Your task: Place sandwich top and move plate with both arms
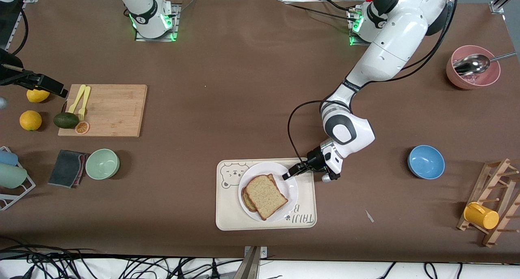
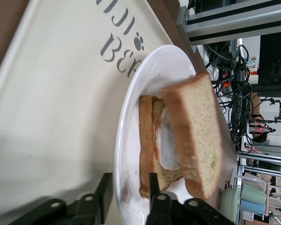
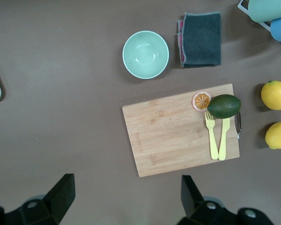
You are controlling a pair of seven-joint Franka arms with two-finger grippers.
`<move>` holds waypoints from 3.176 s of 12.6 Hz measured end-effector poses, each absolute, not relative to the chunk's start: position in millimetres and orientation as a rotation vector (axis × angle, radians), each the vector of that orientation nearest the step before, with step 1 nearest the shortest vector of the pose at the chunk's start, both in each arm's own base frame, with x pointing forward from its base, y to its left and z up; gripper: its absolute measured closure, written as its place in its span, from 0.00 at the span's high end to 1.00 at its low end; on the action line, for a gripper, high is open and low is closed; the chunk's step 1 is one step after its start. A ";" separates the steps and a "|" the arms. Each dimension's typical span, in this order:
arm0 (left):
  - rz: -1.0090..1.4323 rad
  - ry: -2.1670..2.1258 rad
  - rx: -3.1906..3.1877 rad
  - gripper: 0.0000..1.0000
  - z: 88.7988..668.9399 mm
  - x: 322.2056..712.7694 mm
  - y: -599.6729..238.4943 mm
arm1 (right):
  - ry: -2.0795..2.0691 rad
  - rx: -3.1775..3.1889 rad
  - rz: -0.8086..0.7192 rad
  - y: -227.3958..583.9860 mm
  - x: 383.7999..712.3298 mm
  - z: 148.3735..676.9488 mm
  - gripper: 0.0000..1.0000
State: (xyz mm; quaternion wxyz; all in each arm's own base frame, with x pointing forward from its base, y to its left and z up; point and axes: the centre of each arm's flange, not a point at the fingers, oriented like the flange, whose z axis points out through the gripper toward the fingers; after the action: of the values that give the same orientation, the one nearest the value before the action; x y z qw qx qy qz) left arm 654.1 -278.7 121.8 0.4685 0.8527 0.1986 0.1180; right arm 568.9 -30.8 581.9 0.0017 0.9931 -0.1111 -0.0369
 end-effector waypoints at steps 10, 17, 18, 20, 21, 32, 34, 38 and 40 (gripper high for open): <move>0.279 0.445 2.132 0.99 195.2 611.1 -272.3 | -0.279 3.127 -0.073 -31.8 573.3 577.1 1.00; 0.246 0.191 2.368 1.00 230.3 534.0 -216.1 | -0.142 3.138 -0.066 -23.1 574.2 577.8 1.00; 0.213 0.120 2.404 1.00 227.3 524.9 -207.3 | -0.135 3.139 -0.066 -22.3 574.2 577.8 1.00; 0.166 0.042 2.444 1.00 224.4 510.6 -189.6 | -0.132 3.139 -0.067 -22.7 574.2 577.7 1.00; 0.161 0.020 2.465 1.00 224.3 507.2 -179.3 | -0.132 3.139 -0.067 -22.6 574.1 577.7 1.00; -0.166 -0.283 2.729 1.00 295.1 523.4 9.1 | -0.145 3.139 -0.016 -27.2 575.3 593.0 1.00; -0.220 -0.235 2.852 1.00 326.2 536.9 46.3 | -0.148 3.138 -0.005 -28.6 575.4 596.2 1.00; -0.287 -0.014 3.010 1.00 410.0 561.7 58.1 | -0.153 3.138 -0.005 -32.4 575.3 596.3 1.00; -0.232 0.041 3.028 1.00 458.9 568.6 52.7 | -0.154 3.138 -0.005 -32.8 575.2 596.3 1.00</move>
State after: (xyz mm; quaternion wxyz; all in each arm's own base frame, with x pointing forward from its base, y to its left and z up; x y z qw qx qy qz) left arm 568.6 52.7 458.9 0.0519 0.9956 0.0134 -0.0764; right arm 575.2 -32.8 596.3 0.0000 0.9988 -0.0490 -0.0017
